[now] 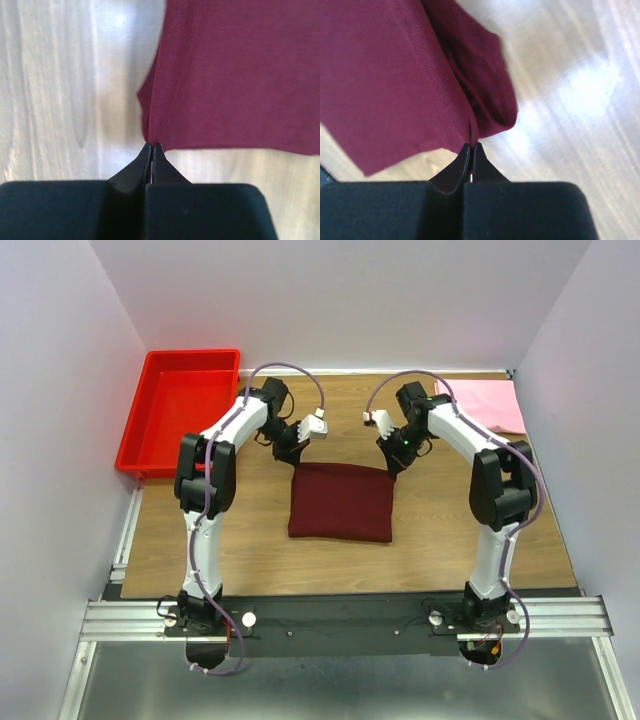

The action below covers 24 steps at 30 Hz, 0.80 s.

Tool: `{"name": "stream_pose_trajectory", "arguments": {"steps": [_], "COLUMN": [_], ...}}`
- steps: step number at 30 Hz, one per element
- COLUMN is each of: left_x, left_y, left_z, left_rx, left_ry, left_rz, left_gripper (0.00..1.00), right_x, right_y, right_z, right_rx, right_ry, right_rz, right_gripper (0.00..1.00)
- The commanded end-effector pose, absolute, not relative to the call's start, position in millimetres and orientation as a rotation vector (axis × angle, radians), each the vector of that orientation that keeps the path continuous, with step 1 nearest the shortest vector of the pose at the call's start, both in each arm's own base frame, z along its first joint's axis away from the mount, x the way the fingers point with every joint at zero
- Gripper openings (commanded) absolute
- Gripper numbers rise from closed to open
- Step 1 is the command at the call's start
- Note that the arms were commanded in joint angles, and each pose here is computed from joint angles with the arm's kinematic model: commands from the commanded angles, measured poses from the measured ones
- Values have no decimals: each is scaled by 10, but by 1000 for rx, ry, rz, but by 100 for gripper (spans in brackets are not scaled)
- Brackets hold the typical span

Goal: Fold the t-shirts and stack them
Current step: Fold the tshirt

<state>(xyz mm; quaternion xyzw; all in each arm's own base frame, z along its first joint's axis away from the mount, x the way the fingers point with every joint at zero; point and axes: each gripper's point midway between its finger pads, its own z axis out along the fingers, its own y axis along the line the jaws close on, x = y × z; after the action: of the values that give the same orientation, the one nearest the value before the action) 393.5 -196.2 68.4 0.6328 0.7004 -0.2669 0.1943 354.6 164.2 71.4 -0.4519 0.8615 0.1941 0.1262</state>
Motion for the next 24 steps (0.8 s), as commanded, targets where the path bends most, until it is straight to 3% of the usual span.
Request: {"name": "stream_pose_trajectory", "arguments": {"steps": [1, 6, 8, 10, 11, 12, 13, 15, 16, 17, 19, 24], "left_x": [4219, 4412, 4466, 4550, 4588, 4608, 4633, 4637, 4583, 4498, 4244, 3334], "left_y": [-1809, -1745, -1706, -1684, -1707, -1713, -1732, -1769, -1814, -1838, -1975, -2327], "left_z": [492, 285, 252, 309, 433, 522, 653, 1059, 1210, 1440, 1755, 1779], "left_rx": [1742, 1693, 1662, 1624, 1598, 1582, 1551, 1511, 1485, 1469, 1433, 1336], "left_ry": [2040, 2088, 2110, 2106, 2081, 2060, 2030, 1951, 1930, 1895, 1853, 1907], "left_rz": [-624, -554, -536, -520, -525, -533, -552, -557, -594, -599, -693, -1142], "left_gripper": [0, 0, 0, 14, 28, 33, 38, 54, 64, 81, 89, 89], "right_x": [3815, 4076, 4218, 4301, 4362, 4391, 4396, 4399, 4364, 4339, 4166, 3447], "right_y": [1583, 1553, 1574, 1594, 1631, 1645, 1675, 1725, 1793, 1822, 1971, 2364], "right_z": [518, 356, 368, 412, 511, 574, 653, 956, 1067, 1297, 1466, 1820], "right_rx": [-1234, -1147, -1109, -1042, -1011, -994, -982, -942, -936, -919, -901, -834], "right_ry": [2584, 2614, 2606, 2616, 2598, 2587, 2572, 2515, 2488, 2440, 2407, 2363], "right_rz": [453, 357, 324, 323, 324, 324, 342, 372, 432, 466, 633, 1171], "right_gripper": [1, 1, 9, 18, 35, 45, 63, 75, 89, 95, 100, 100]}}
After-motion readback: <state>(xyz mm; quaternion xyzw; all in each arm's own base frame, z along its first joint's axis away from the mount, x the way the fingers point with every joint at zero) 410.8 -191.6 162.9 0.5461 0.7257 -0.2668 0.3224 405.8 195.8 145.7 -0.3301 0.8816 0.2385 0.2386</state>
